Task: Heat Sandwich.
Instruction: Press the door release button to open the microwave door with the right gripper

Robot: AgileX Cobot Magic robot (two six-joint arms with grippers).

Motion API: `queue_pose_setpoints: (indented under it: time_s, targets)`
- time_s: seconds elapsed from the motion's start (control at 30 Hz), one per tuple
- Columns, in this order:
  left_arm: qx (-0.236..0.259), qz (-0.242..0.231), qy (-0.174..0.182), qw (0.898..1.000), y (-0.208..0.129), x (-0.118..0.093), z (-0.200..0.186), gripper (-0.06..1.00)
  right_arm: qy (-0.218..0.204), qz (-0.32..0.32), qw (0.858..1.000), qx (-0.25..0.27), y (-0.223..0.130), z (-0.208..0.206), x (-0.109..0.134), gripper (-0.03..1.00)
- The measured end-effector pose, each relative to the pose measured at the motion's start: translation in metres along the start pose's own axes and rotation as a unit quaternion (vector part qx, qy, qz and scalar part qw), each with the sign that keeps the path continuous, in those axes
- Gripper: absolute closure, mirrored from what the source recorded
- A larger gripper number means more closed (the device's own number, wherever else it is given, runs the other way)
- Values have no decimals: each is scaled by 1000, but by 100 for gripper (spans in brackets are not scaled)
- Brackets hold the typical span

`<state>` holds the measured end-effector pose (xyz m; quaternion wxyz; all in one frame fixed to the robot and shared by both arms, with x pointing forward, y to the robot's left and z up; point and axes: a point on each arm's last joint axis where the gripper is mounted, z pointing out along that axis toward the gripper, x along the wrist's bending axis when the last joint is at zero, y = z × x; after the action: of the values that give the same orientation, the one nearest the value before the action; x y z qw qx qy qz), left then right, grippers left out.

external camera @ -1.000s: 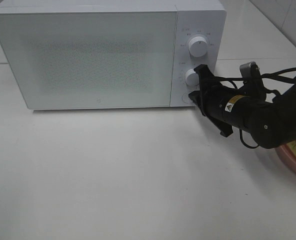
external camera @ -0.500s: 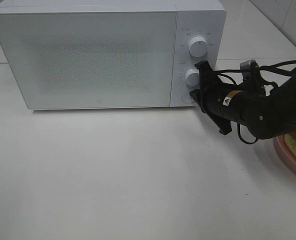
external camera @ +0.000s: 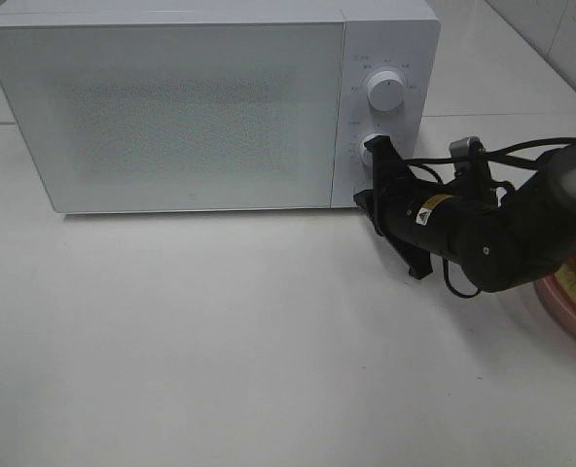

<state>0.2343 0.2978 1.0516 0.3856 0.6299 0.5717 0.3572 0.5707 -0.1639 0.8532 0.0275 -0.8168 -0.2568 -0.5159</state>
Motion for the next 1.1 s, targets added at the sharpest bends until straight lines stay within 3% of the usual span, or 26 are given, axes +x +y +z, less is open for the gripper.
queue_pose_setpoints:
  time_s: [0.47,1.1]
  targets:
    - [0,0,0,1000,0,0,0,16,0,25,999,-49,5,3,-6,96]
    - [0,0,0,1000,0,0,0,16,15,41,997,-62,5,12,-2,96]
